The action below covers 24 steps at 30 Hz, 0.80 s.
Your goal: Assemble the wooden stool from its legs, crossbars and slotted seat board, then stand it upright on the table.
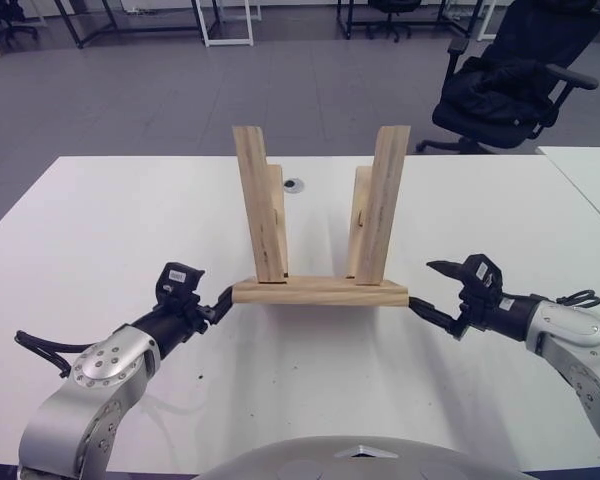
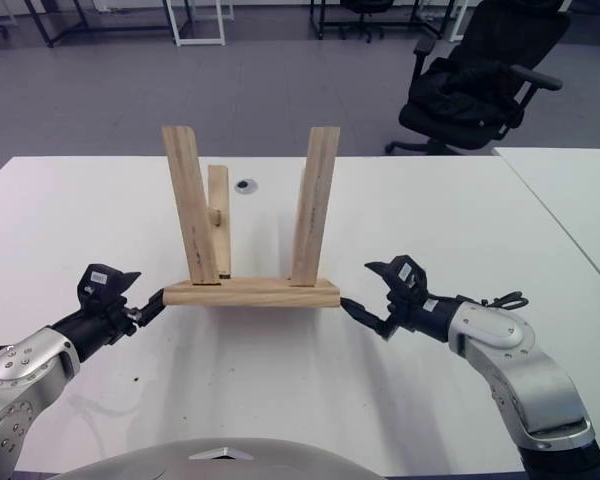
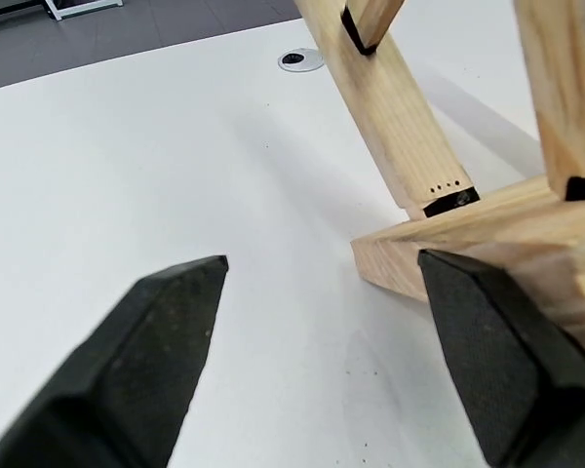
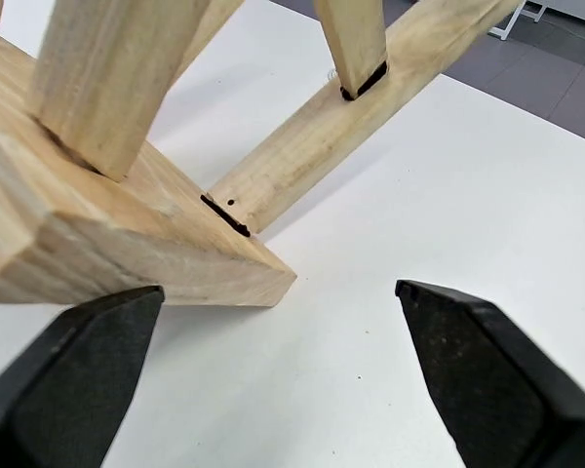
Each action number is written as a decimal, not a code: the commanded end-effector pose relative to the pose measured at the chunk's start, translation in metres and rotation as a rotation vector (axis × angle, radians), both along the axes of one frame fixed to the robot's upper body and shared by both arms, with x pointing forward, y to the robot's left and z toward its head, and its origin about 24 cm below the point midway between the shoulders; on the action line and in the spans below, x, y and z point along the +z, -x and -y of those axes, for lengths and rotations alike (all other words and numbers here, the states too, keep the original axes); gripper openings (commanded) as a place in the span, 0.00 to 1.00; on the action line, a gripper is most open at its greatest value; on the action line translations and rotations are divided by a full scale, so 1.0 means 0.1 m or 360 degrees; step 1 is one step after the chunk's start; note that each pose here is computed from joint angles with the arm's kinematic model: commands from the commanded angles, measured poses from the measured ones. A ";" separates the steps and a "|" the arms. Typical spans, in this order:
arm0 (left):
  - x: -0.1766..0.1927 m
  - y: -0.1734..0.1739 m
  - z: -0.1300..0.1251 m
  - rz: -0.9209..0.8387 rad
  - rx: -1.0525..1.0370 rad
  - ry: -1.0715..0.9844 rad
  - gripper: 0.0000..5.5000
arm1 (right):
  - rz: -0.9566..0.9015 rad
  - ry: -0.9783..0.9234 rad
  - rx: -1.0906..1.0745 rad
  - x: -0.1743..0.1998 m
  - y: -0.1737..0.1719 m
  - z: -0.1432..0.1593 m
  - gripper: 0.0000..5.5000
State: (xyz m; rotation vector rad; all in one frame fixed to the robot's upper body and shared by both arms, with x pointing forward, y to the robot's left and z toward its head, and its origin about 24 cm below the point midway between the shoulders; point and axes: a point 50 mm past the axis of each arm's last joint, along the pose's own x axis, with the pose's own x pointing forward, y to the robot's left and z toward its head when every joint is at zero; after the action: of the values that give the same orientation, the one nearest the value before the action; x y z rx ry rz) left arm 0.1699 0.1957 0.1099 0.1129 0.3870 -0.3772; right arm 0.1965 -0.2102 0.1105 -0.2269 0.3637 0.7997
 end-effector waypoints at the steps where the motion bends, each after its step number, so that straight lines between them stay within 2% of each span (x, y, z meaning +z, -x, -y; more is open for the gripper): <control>1: 0.09 0.14 0.33 -0.0044 -0.0456 0.0234 0.66 | 0.0149 -0.0248 0.0370 0.27 0.05 -0.33 0.82; 7: 0.09 0.06 0.25 -0.0062 -0.0452 0.0158 0.66 | 0.0117 -0.0213 0.0401 0.21 0.08 -0.35 0.82; 11: 0.08 -0.03 -0.14 -0.0076 -0.0297 -0.0119 0.66 | 0.0079 -0.0073 0.0353 0.14 0.05 -0.16 0.82; 13: 0.05 -0.03 -0.50 -0.0157 -0.0237 -0.0456 0.66 | 0.0096 0.0022 0.0300 0.15 -0.03 0.03 0.82; 16: 0.07 -0.03 -0.80 -0.0243 -0.0346 -0.0666 0.66 | 0.0017 0.0110 0.0331 0.14 -0.07 0.27 0.82; 18: 0.10 -0.04 -0.80 -0.0239 -0.0589 -0.0602 0.66 | -0.0060 0.0104 0.0478 0.11 -0.08 0.25 0.82; 21: 0.15 -0.14 -0.67 -0.0119 -0.0902 -0.0290 0.66 | -0.0096 0.0055 0.0676 0.05 -0.14 0.07 0.82; 24: 0.12 -0.33 -0.49 -0.0024 -0.1119 -0.0163 0.66 | -0.0113 -0.0009 0.0797 -0.04 -0.17 -0.14 0.82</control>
State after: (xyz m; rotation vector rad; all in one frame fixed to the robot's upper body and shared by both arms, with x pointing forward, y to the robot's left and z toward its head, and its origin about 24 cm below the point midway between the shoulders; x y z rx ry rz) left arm 0.1934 0.2551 0.1242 0.3659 0.4159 -0.9805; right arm 0.2111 -0.2056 0.1101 -0.2807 0.3842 1.2708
